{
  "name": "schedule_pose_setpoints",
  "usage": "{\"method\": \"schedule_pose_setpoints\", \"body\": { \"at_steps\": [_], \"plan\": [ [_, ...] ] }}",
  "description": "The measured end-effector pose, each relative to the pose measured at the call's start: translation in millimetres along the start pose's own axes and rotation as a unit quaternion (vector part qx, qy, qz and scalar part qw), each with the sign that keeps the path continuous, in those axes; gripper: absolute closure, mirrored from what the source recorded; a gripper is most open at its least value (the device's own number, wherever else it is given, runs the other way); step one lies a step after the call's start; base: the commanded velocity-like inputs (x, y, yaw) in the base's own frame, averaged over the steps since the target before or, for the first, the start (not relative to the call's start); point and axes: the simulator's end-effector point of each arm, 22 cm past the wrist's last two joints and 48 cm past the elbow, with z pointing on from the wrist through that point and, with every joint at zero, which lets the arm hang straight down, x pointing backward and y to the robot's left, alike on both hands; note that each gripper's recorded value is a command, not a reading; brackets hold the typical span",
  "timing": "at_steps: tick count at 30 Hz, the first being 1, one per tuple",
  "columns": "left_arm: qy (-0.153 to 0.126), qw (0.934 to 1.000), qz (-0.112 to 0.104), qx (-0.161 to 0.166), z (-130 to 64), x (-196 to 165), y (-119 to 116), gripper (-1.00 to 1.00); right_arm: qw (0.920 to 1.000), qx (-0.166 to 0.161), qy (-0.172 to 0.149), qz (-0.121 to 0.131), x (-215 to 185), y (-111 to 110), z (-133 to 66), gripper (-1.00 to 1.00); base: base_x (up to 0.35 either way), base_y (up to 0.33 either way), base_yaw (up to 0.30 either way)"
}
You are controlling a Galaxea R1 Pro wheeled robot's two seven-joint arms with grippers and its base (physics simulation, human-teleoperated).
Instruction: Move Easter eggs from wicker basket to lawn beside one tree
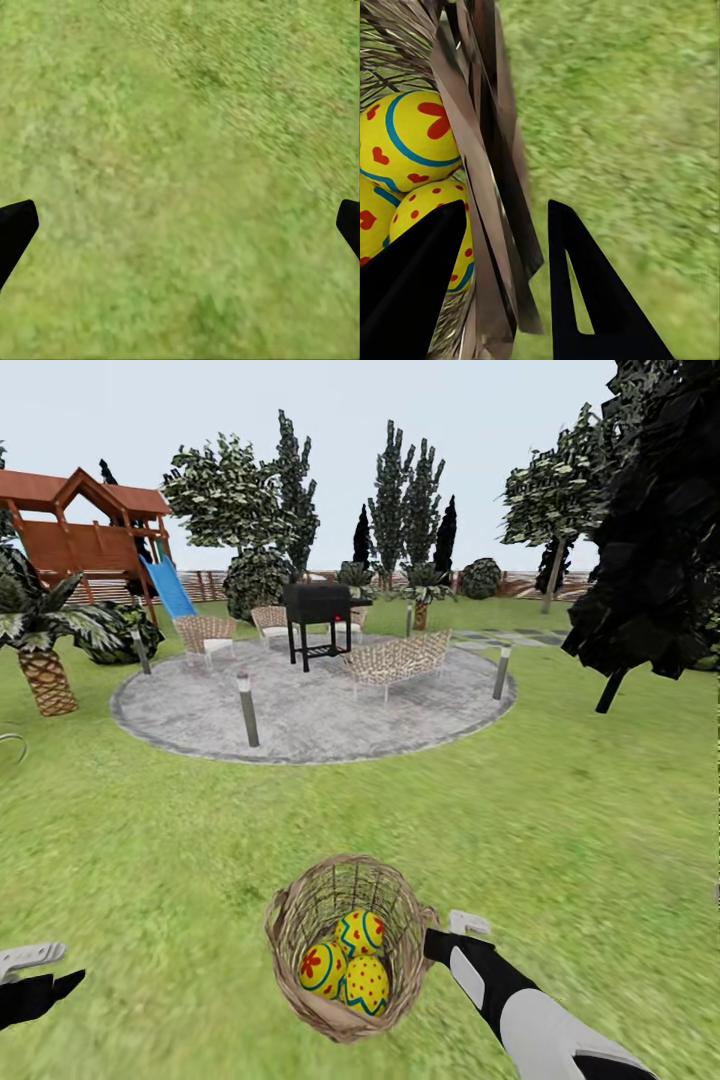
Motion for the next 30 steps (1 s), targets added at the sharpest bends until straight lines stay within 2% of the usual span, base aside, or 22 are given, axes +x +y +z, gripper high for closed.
{"method": "schedule_pose_setpoints", "body": {
  "at_steps": [6, 18, 30],
  "plan": [
    [0.000, 1.0000, 0.000, 0.000, 0.0, 0.0, -0.1, -1.00, 1.0000, 0.001, 0.000, -0.002, -0.3, -1.1, 0.0, 1.00, 0.321, 0.093, -0.217],
    [-0.001, 1.0000, 0.000, 0.000, 0.0, -0.2, -0.1, -1.00, 1.0000, 0.000, 0.000, 0.000, 0.3, 0.1, 0.1, 1.00, 0.321, 0.093, -0.023],
    [-0.001, 1.0000, 0.000, 0.000, 0.0, -0.4, 0.1, -1.00, 1.0000, 0.001, 0.000, 0.000, -0.2, -1.0, 0.0, 1.00, 0.321, 0.097, -0.248]
  ]
}}
